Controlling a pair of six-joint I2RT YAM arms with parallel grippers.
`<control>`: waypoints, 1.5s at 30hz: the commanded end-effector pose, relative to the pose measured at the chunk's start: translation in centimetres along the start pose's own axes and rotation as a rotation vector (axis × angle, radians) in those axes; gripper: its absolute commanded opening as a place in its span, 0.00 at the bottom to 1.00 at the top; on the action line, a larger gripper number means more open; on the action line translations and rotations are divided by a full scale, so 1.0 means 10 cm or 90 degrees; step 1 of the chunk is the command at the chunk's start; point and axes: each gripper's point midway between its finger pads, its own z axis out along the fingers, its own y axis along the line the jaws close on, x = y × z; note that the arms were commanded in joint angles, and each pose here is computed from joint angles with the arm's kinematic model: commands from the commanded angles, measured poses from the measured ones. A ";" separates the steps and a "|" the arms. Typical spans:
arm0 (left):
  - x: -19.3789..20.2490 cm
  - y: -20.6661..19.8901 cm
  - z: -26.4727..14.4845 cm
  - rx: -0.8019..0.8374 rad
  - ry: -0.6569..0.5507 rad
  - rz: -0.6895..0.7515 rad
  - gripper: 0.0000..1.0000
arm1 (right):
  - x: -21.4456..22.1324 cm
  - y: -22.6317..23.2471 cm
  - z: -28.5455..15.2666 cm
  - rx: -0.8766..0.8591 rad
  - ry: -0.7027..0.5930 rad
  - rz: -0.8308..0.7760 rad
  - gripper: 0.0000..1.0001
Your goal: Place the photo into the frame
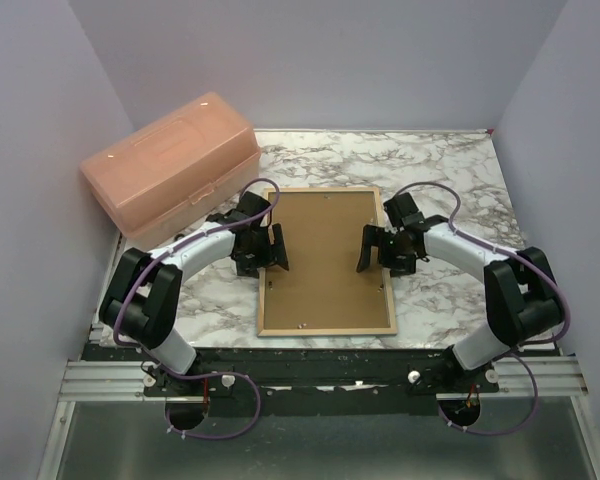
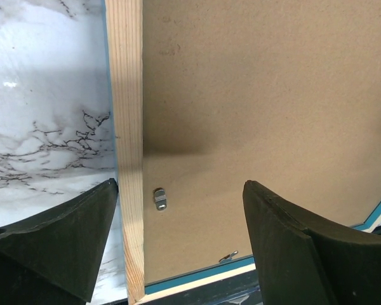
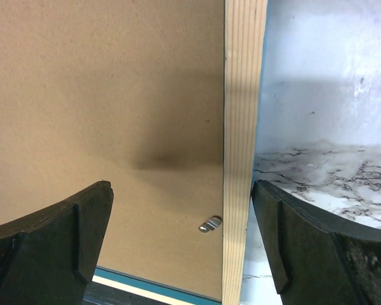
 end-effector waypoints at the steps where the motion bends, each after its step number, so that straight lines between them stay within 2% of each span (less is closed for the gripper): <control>1: 0.01 -0.01 -0.10 -0.022 -0.012 -0.005 0.80 | 0.06 0.03 -0.04 -0.018 -0.013 0.005 1.00; 14: 0.11 0.11 -0.27 -0.035 -0.030 0.009 0.78 | 0.29 -0.06 -0.07 -0.021 0.002 0.003 0.98; 23: 0.27 0.21 -0.18 -0.026 -0.021 0.009 0.76 | 0.37 0.00 -0.01 -0.057 0.004 0.027 0.95; 35: 0.31 0.25 0.10 -0.050 -0.039 0.007 0.68 | 0.52 -0.03 0.00 -0.069 0.011 0.045 0.85; 45: 0.20 0.35 0.14 -0.088 -0.081 -0.010 0.58 | 0.54 -0.07 0.05 -0.057 0.016 0.047 0.84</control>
